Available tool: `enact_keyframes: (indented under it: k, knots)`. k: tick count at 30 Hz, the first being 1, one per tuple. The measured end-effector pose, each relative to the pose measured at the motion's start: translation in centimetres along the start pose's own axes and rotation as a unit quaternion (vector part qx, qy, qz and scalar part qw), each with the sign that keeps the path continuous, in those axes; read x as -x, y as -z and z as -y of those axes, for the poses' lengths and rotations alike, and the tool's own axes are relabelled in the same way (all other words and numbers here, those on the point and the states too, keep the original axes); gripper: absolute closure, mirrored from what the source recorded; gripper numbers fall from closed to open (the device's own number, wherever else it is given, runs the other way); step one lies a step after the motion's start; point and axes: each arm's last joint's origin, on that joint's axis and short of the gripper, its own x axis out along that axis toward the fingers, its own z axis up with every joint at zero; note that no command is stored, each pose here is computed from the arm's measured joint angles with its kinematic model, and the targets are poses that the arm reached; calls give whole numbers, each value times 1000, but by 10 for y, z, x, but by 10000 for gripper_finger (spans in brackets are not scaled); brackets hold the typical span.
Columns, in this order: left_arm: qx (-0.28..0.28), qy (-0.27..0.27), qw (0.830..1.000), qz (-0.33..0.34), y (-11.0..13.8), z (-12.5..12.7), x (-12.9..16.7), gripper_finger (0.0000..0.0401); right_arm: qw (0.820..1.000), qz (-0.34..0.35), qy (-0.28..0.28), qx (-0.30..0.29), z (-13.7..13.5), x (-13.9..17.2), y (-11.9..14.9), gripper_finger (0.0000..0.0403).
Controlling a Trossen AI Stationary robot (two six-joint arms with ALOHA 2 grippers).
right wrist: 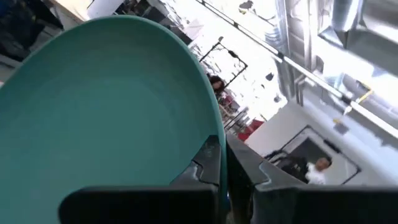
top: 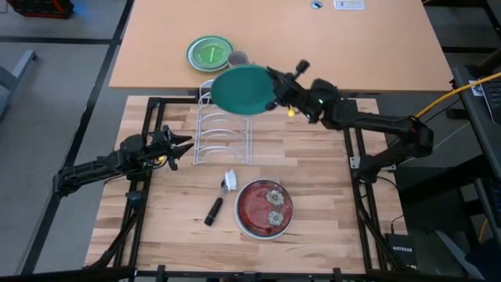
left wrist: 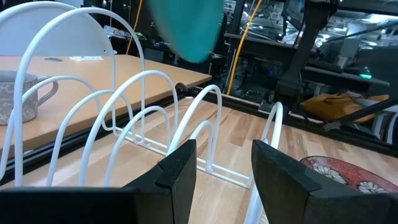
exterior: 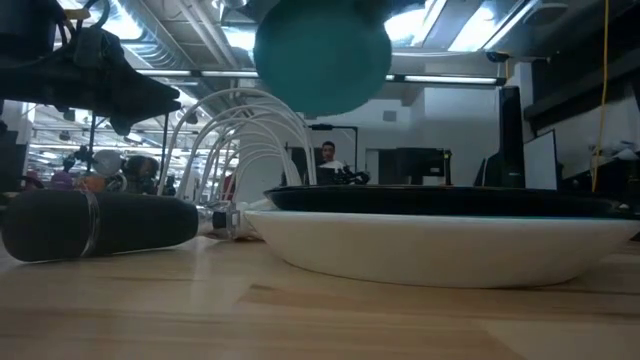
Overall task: Sort dishes
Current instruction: Put the green plate into the white dish rack
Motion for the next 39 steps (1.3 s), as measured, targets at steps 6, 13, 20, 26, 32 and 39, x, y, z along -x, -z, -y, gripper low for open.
enact_keyframes:
  k: [6, 13, 20, 26, 32, 39]
  knots:
    - [11, 0, 1000, 0, 0, 0, 0, 258, 999, 37, -4, 4, 7, -41, -4, 395]
    - [11, 0, 1000, 0, 0, 0, 0, 258, 997, 49, 3, 63, -1, -77, -14, 395]
    - [11, 0, 1000, 0, 0, 0, 0, 258, 995, 60, 17, 84, 2, -95, -26, 395]
    - [11, 0, 1000, 0, 0, 0, 0, 258, 994, 54, 24, 97, 10, -97, -28, 395]
    - [11, 0, 1000, 0, 0, 0, 0, 258, 993, 25, -10, 112, -6, -107, -12, 395]
    - [11, 0, 1000, 0, 0, 0, 0, 258, 990, -11, -58, 131, -45, -127, 18, 395]
